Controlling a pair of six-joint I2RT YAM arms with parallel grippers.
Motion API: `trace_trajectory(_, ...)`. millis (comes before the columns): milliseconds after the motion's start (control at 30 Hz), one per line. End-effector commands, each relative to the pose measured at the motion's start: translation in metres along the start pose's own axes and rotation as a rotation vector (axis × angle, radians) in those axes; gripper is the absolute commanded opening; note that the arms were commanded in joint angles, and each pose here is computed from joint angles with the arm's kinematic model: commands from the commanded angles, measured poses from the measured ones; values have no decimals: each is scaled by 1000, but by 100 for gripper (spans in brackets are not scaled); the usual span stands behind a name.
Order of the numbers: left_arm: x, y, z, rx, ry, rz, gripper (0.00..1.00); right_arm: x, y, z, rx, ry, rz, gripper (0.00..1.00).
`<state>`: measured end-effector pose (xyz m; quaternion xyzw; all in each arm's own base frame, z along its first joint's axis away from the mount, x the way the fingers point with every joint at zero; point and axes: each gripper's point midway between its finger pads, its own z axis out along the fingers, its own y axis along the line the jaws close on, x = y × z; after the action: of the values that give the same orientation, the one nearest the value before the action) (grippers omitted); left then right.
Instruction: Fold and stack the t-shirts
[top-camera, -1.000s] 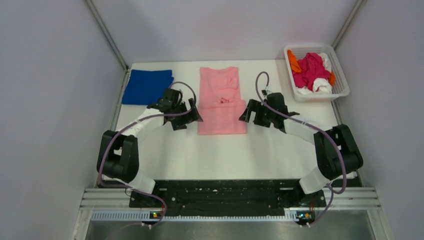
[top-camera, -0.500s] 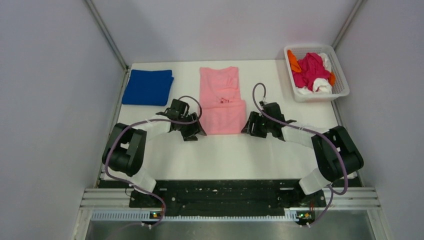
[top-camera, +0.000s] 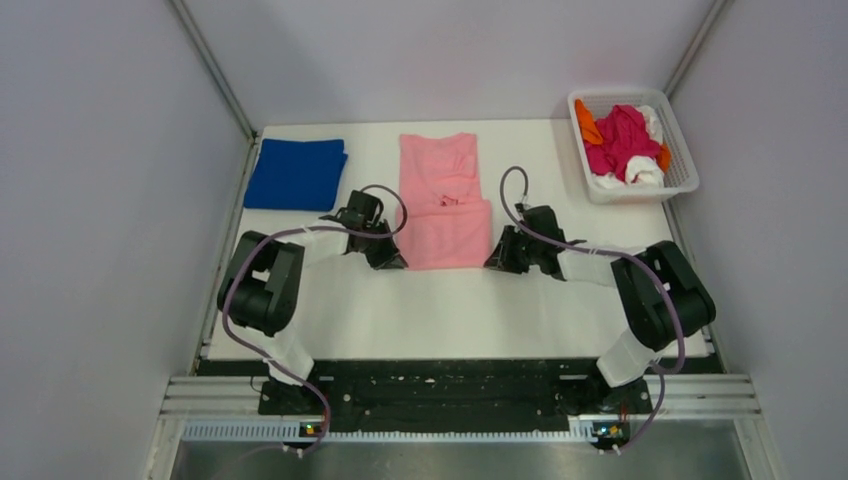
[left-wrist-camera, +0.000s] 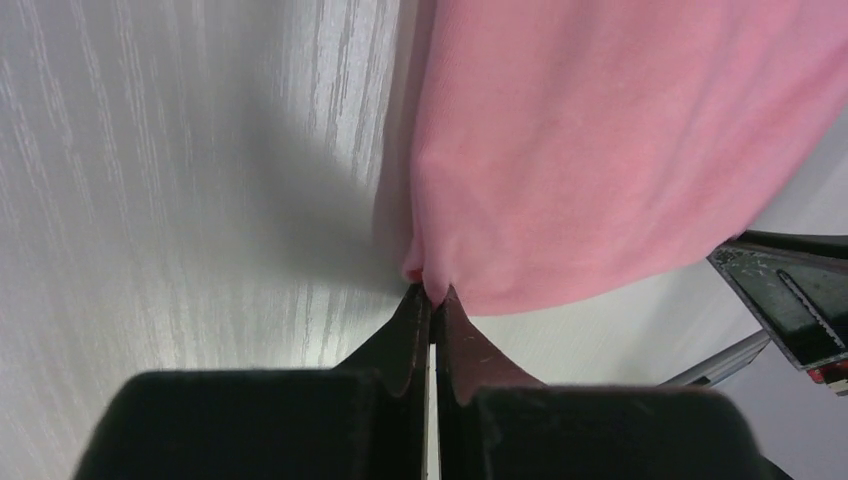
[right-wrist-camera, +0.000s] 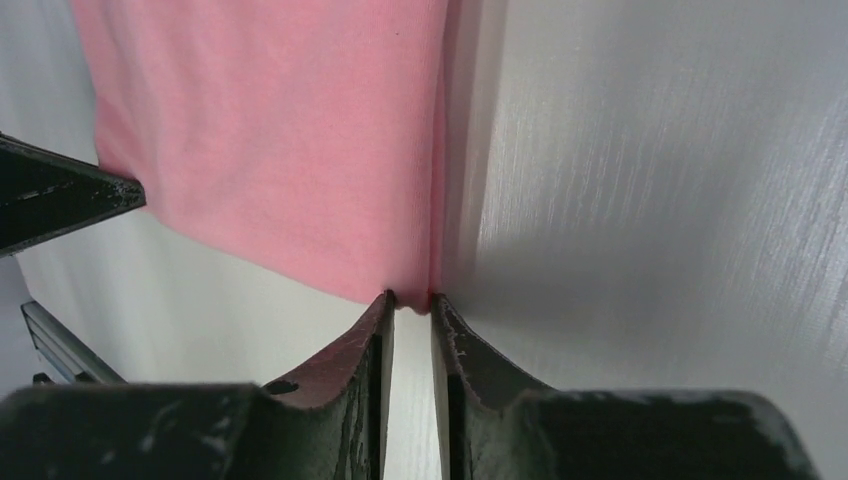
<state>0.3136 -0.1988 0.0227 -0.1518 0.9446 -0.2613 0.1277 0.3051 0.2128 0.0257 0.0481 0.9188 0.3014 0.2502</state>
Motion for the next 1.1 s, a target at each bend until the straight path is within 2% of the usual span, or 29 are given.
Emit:
trace_trajectory(0,-10,18,12,-94,-27,13,0,10,5,9,-48,27,-30,15)
trace_trajectory(67,-7,23,11,-103,-25,13,0,12,6,12,-64,33,-27,0)
trace_trajectory(300,37,46,-10,-91,-19,23,0,39,3,-8,-87,73,-23,0)
trace_trajectory(600,117,74,-42,-98,62,-6,0,126,4,-57,-88,270,-28,0)
trace_trajectory(733,138,74,-60,-93,55,7,0,145,16,-80,-142,302,-25,0)
trace_trajectory(900,138,59,-85,-34,0,30,0,132,42,-104,-236,246,-65,0)
trace_trajectory(1067,110,29,-115,39,-139,77,0,100,70,-118,-297,136,-125,0)
